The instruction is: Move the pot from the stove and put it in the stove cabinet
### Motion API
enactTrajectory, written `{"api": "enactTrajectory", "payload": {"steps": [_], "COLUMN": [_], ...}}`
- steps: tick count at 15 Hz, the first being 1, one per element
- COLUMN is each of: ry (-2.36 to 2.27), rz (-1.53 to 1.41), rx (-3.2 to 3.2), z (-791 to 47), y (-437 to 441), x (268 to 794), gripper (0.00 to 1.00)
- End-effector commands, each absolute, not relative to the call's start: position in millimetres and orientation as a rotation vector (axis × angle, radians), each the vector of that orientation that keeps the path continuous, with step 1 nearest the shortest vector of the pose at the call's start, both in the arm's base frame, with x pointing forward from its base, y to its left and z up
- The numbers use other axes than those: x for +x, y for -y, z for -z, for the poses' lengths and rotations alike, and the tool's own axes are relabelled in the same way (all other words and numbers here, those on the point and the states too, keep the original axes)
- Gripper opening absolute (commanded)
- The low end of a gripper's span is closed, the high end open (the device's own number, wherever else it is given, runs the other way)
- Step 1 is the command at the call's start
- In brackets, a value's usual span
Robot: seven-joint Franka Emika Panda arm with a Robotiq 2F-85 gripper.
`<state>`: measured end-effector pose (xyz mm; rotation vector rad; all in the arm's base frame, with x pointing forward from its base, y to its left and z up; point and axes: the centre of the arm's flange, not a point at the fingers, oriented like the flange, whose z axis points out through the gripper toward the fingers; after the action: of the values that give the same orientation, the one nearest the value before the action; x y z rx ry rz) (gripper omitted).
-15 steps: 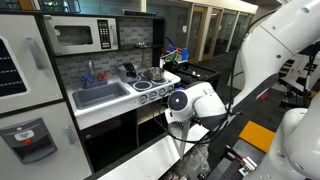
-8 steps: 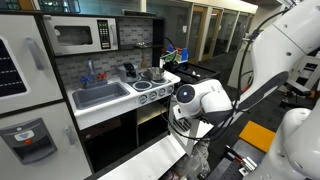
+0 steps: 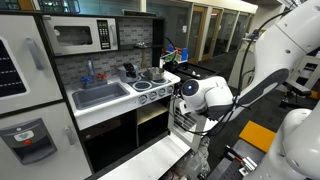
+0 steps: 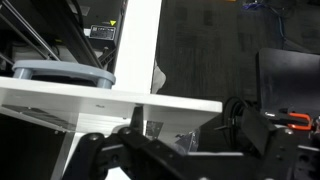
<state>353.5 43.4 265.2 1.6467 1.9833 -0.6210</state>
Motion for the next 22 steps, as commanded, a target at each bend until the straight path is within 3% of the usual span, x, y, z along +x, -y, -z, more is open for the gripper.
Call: {"api": "enactTrajectory", "payload": {"steps": [1,14,22], "ry": [-2.002,-2.276,-2.167], "rz": [0.58,-0.286,-0.54], "rx": [1.71,2.047,2.014], "z": [-272,-341,-403], "y": [-25,-78,-83], "x": [351,403,448], "gripper": [1.0,1.0,1.0]}}
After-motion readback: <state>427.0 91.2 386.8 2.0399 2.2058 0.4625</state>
